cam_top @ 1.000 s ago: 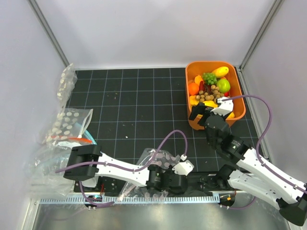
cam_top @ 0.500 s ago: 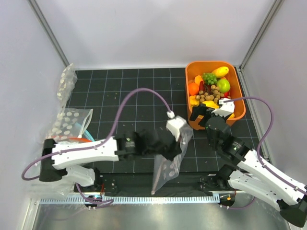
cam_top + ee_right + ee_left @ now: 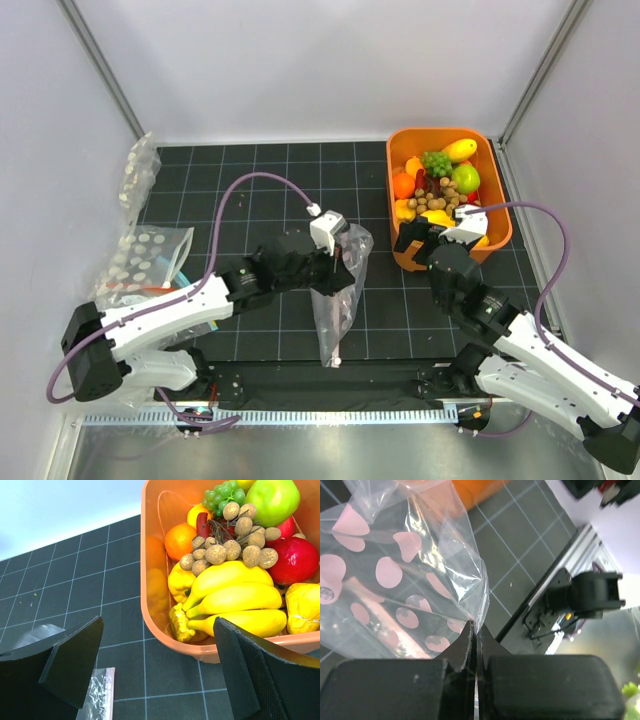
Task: Place the food in the zip-top bag and seal the zipper
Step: Adjust the zipper food storage bag at the center of the board.
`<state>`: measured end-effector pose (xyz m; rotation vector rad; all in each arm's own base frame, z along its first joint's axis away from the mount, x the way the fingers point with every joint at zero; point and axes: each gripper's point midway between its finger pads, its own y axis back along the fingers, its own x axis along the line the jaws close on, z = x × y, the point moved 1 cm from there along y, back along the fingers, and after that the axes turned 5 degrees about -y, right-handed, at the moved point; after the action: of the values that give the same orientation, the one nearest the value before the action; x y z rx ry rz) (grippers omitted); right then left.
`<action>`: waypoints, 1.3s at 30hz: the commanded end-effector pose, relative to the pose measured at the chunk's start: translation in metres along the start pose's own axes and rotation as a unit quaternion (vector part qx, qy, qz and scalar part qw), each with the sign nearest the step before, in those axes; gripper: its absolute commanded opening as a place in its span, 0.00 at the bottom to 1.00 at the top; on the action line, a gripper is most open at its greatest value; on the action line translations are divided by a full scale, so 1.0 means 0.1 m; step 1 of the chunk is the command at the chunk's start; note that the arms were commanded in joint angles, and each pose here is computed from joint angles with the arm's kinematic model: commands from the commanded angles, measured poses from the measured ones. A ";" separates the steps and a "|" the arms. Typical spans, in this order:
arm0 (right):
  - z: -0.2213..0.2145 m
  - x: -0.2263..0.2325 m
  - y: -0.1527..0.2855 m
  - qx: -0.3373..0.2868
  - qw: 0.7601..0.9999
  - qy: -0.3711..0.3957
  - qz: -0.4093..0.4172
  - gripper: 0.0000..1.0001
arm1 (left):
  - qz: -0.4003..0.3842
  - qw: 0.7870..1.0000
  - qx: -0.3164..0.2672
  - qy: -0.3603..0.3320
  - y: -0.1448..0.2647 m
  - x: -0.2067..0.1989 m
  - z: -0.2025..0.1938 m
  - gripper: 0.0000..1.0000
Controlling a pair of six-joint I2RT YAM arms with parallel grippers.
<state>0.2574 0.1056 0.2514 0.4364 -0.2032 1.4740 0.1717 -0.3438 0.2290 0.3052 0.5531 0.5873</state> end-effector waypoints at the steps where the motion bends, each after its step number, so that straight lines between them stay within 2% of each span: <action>1: 0.09 0.06 0.00 -0.017 1.000 -0.018 0.007 1.00 | -0.097 0.994 -0.043 -0.023 0.01 -0.34 0.26 0.00; 5: 0.10 0.04 0.00 -0.021 1.000 -0.020 0.003 1.00 | -0.163 0.986 -0.041 -0.016 0.06 -0.58 0.30 0.00; 12: 0.11 0.03 0.00 -0.024 0.999 -0.022 0.000 1.00 | -0.294 0.956 0.008 -0.008 0.27 -1.07 0.20 0.00; 15: 0.13 -0.01 0.01 -0.030 0.999 -0.026 -0.008 1.00 | -0.352 0.936 -0.011 -0.009 0.46 -1.26 0.29 0.01; 18: 0.16 -0.04 0.02 -0.036 0.999 -0.033 -0.013 1.00 | -0.349 0.936 -0.048 -0.018 0.58 -1.23 0.37 0.00; 20: 0.18 -0.08 0.04 -0.041 0.998 -0.040 -0.021 1.00 | -0.331 0.941 -0.068 -0.020 0.58 -1.16 0.41 0.00; 23: 0.21 -0.13 0.05 -0.049 0.997 -0.045 -0.033 1.00 | -0.295 0.953 -0.069 -0.001 0.43 -0.95 0.33 0.00; 25: 0.24 -0.17 0.07 -0.055 0.996 -0.050 -0.039 1.00 | -0.261 0.963 -0.049 0.038 0.21 -0.73 0.18 0.00; 27: 0.26 -0.18 0.08 -0.059 0.996 -0.054 -0.040 1.00 | -0.213 0.972 -0.052 0.086 0.04 -0.38 0.20 0.00; 28: 0.27 -0.19 0.09 -0.060 0.996 -0.056 -0.040 1.00 | -0.213 0.967 -0.063 0.125 0.02 -0.29 0.26 0.00; 29: 0.28 -0.21 0.10 -0.062 0.996 -0.058 -0.040 1.00 | -0.205 0.959 -0.075 0.182 -0.01 -0.01 0.31 0.00; 30: 0.28 -0.21 0.10 -0.063 0.996 -0.058 -0.040 1.00 | -0.187 0.961 -0.067 0.194 -0.05 0.18 0.23 0.00; 31: 0.29 -0.21 0.11 -0.064 0.995 -0.060 -0.040 1.00 | -0.192 0.951 -0.082 0.229 -0.02 0.27 0.30 0.00; 33: 0.28 -0.21 0.11 -0.064 0.995 -0.060 -0.038 1.00 | -0.151 0.946 -0.090 0.271 -0.04 0.71 0.24 0.00; 37: 0.29 -0.20 0.12 -0.063 0.996 -0.061 -0.033 0.99 | -0.114 0.950 -0.081 0.278 -0.04 1.01 0.19 0.00; 39: 0.27 -0.20 0.11 -0.061 0.996 -0.060 -0.034 1.00 | -0.084 0.960 -0.072 0.256 -0.03 1.07 0.17 0.01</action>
<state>0.2476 0.0796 0.2638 0.4263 -0.3201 1.3845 0.2550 -0.2805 0.1630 -0.0088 1.1116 0.5940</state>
